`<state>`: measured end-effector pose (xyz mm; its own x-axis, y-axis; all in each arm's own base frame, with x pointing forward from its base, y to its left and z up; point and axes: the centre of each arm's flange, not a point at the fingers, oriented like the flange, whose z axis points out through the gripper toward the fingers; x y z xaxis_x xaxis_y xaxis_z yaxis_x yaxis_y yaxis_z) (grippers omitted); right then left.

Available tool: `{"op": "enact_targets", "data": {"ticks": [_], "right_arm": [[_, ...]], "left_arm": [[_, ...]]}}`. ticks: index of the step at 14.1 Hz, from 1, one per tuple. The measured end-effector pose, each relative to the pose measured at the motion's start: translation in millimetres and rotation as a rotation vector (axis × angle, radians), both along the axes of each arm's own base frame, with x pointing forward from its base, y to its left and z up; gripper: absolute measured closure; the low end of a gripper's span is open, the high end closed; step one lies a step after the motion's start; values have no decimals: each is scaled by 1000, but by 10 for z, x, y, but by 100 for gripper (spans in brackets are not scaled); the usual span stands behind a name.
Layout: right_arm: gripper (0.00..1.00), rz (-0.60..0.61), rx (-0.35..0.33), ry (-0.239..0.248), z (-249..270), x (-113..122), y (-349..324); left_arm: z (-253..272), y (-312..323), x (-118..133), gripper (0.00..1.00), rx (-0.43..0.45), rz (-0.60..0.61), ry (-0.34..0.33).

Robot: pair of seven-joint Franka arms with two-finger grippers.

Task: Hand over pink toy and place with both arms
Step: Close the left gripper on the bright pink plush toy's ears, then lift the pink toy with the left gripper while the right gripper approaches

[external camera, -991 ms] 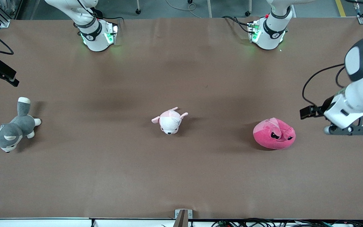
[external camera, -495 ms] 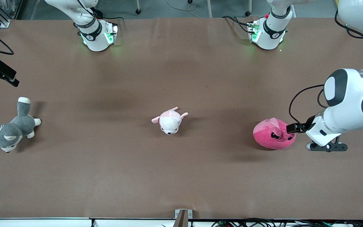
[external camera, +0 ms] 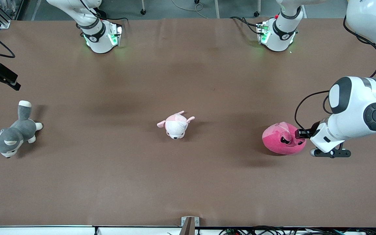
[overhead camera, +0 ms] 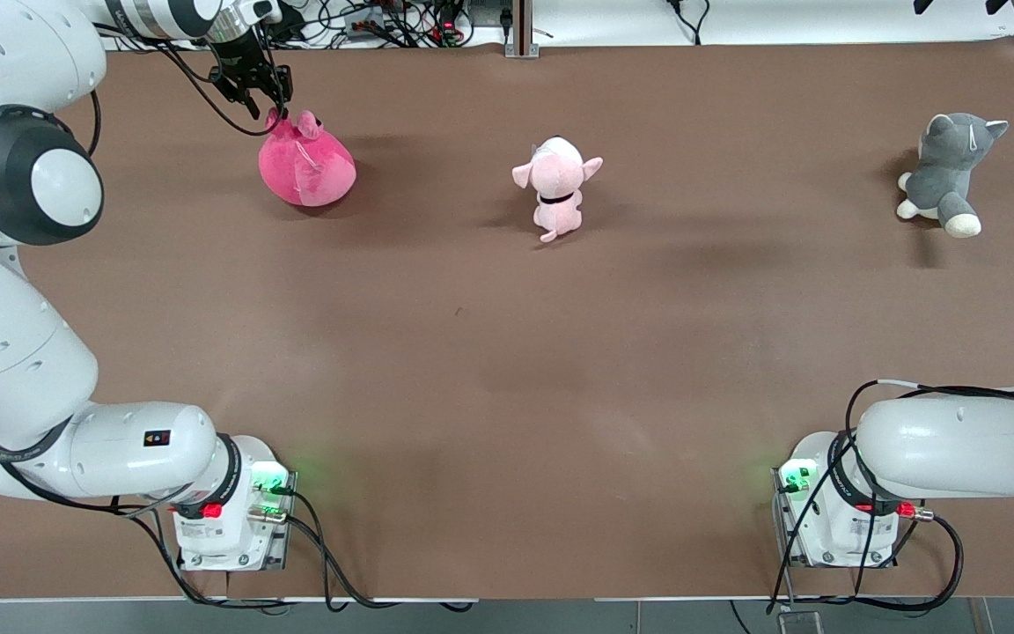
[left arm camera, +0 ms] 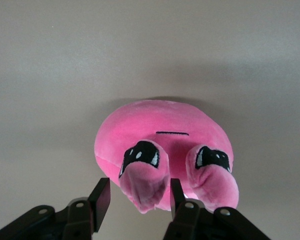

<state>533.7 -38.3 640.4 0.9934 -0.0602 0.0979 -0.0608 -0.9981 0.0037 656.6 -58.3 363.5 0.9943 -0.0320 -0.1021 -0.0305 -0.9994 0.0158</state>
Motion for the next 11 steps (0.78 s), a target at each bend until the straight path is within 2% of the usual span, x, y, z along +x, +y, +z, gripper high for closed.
{"op": "enact_targets", "data": {"ticks": [1,5,11], "right_arm": [[0,0,0,0,0,0,0],[0,0,0,0,-1,0,0],[0,1,0,0,-2,1,4]], "left_arm": [[-3,-3,-2,51,0,1,1],[-2,-24,-4,93,-1,0,1],[180,-185,-4,94,-5,13,-29]]}}
